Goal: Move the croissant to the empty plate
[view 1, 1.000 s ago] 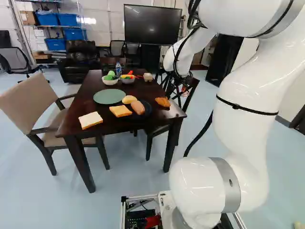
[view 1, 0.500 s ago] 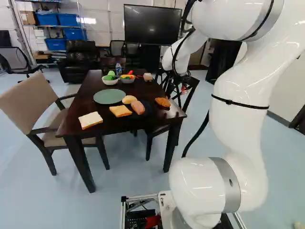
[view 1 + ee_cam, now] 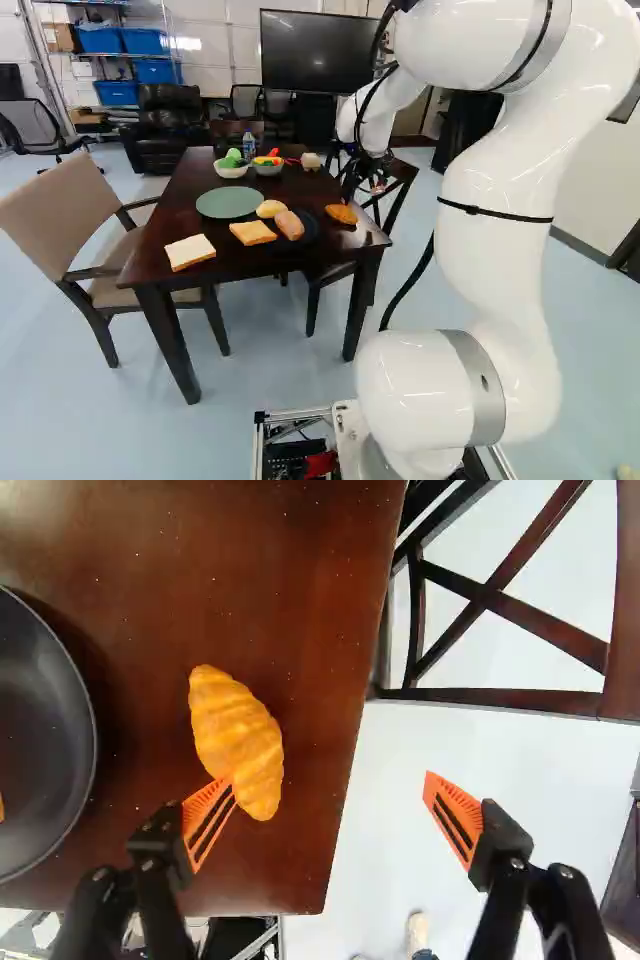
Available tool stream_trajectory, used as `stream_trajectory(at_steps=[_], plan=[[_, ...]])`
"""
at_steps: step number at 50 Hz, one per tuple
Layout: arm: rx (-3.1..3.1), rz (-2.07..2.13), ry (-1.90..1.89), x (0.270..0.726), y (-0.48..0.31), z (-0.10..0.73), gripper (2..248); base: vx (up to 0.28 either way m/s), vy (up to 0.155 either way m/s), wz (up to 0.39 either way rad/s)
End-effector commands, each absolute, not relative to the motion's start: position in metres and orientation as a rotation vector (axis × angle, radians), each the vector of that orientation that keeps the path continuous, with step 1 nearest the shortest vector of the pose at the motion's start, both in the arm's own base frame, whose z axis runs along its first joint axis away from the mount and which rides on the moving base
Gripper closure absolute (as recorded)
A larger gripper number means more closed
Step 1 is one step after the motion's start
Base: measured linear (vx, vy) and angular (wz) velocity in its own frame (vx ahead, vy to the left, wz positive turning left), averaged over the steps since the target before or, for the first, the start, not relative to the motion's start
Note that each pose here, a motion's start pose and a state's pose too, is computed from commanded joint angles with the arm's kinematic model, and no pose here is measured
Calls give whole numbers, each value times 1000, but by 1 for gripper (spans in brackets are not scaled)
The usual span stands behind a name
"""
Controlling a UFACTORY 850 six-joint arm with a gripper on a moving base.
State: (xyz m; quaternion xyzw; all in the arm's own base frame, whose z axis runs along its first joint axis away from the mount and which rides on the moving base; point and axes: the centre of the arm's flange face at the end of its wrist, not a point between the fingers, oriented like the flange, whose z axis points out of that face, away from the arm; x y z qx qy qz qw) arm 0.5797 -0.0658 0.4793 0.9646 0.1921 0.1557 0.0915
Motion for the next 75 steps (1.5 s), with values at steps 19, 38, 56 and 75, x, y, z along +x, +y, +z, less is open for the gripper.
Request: stream_trajectory(at_steps=[19, 38, 56, 75], plan=[[2930, 421, 547, 578, -46, 478, 3, 0, 0, 0], [2973, 373, 509, 594, -47, 466, 3, 0, 0, 0], [2977, 356, 531, 608, -40, 444, 3, 0, 0, 0], [2972, 368, 556, 609, -30, 444, 3, 0, 0, 0]])
